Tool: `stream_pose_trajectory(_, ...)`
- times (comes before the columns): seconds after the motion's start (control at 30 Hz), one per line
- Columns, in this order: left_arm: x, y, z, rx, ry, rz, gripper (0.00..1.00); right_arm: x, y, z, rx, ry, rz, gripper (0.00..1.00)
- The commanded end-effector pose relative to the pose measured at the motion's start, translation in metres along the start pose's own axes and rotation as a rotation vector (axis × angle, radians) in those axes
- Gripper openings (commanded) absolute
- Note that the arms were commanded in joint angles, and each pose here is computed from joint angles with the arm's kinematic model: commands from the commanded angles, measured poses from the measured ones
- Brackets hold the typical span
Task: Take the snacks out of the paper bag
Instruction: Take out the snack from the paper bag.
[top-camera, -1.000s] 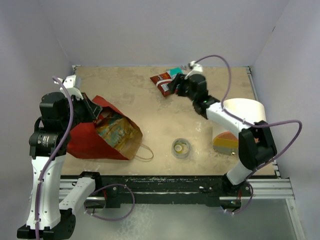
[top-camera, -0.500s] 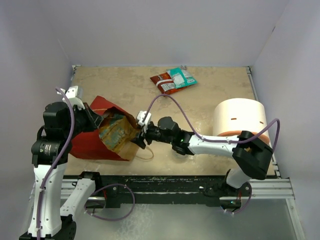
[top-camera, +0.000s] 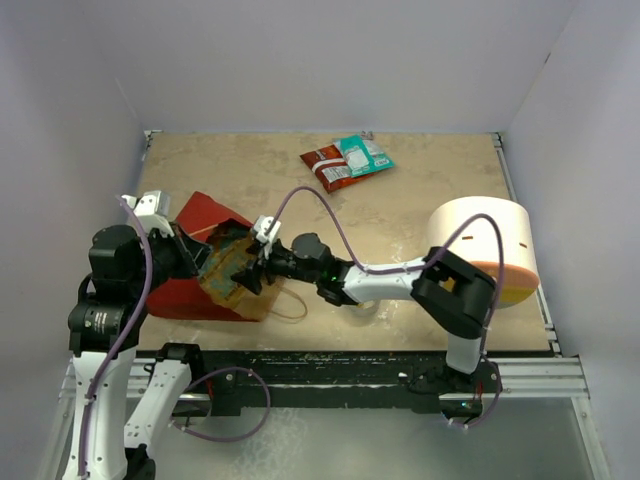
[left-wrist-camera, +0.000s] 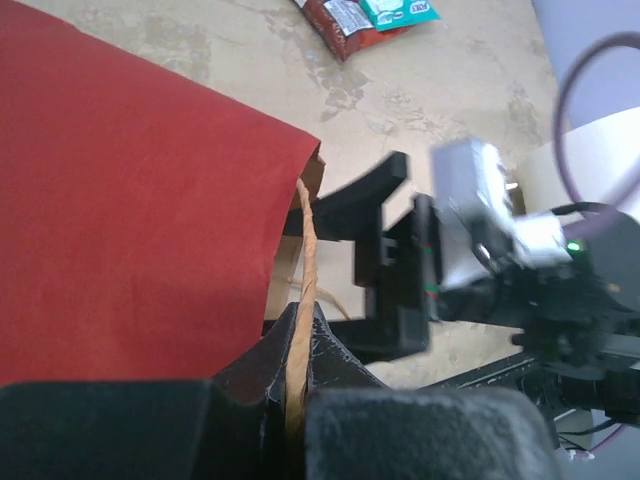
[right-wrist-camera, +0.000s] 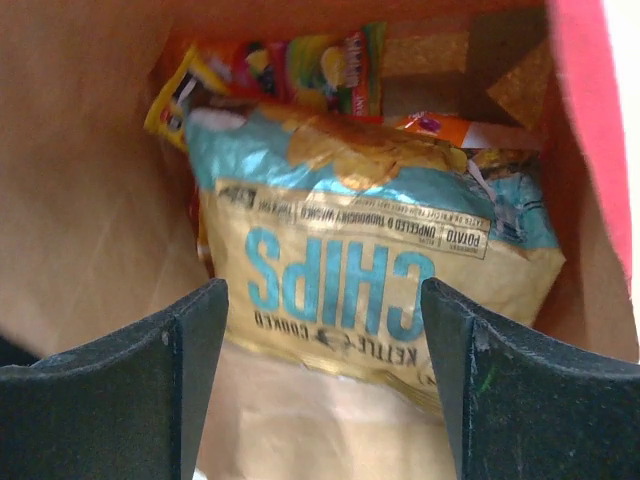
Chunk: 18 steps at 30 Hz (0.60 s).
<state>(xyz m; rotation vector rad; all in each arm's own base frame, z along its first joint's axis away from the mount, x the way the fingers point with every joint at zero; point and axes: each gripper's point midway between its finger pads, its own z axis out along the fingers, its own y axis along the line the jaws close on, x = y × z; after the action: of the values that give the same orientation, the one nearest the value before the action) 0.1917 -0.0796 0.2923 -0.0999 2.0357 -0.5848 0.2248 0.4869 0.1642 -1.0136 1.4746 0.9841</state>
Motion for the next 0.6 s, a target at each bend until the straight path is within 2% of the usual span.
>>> stream_pose_trajectory(0.0, -0.023, -0.020, -0.001, 0.098, -0.084, 0.055, 0.00, -0.055, -0.022, 0.023, 0.158, -0.235, 0.392, 0.81)
stream_pose_trajectory(0.13, -0.028, -0.028, -0.003, 0.136, -0.091, 0.056, 0.00, -0.037, -0.058, 0.022, 0.359, -0.252, 0.480, 0.91)
stream_pose_trajectory(0.27, -0.027, -0.029, -0.006, 0.139, -0.098, 0.067, 0.00, -0.035, -0.074, 0.029, 0.418, -0.250, 0.424, 0.98)
stream_pose_trajectory(0.57, -0.033, -0.035, -0.014, 0.153, -0.123, 0.080, 0.00, -0.021, -0.101, 0.046, 0.479, -0.255, 0.421, 1.00)
